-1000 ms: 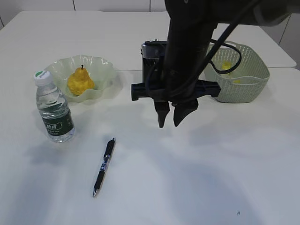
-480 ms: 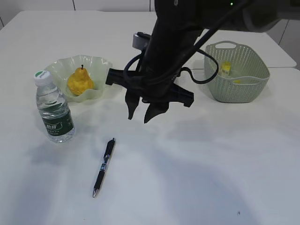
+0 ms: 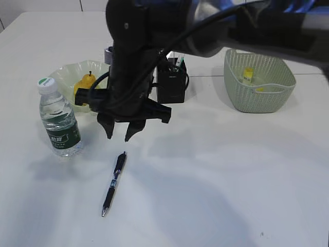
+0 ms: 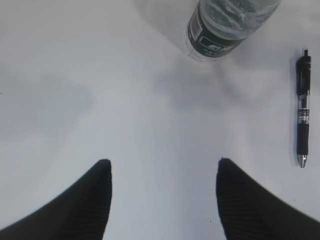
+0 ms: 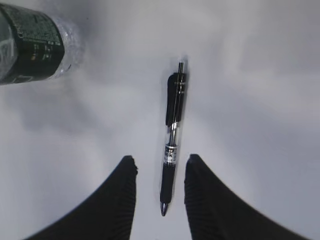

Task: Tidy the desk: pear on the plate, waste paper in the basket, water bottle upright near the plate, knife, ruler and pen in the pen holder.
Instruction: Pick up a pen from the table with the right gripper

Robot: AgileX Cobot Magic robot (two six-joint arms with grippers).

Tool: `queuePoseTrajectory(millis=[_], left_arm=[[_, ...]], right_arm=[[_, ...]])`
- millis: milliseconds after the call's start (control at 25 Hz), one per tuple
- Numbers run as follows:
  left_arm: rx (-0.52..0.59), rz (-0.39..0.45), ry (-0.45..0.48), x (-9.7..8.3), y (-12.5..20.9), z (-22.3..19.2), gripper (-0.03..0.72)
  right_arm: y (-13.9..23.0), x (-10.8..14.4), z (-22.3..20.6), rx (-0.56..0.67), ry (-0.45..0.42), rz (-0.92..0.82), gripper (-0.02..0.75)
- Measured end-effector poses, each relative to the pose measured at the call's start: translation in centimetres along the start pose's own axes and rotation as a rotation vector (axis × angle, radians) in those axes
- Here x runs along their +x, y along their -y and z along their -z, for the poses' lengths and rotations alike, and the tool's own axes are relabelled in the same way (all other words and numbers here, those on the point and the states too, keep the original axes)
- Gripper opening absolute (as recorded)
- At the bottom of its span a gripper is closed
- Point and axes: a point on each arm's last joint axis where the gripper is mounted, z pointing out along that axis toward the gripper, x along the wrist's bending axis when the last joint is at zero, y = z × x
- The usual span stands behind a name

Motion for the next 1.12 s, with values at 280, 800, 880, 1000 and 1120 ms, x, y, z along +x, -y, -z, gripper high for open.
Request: queuePoseTrajectory(millis=[280,800,880,1000,1120], left_arm=[[-0.009,0.0,0.0,0.0,-0.1,0.0,0.465],[-0.024,0.0,-0.001,0.0,-0.2,0.0,0.465],[-0.024,0.0,-0.001,0.0,-0.2,0.0,0.465],[-0.024,0.0,-0.001,0.0,-0.2,0.0,0.465],[-0.024,0.0,-0.001,0.0,-0.2,0.0,0.465]], right_arm=[[0.3,2.8,-2.5,-0.004,0.057,-0.006,0.252],[0.1,2.9,-6.6,0.012,0.108,-0.003,0.253],[0.2,2.7,-7.5,0.026,0.122,0.035,0.253],[0.2,2.5,-8.2,0.029,0.14,0.068,0.258],[0.0,2.4,-8.3,0.012,0.158,0.083,0.285]])
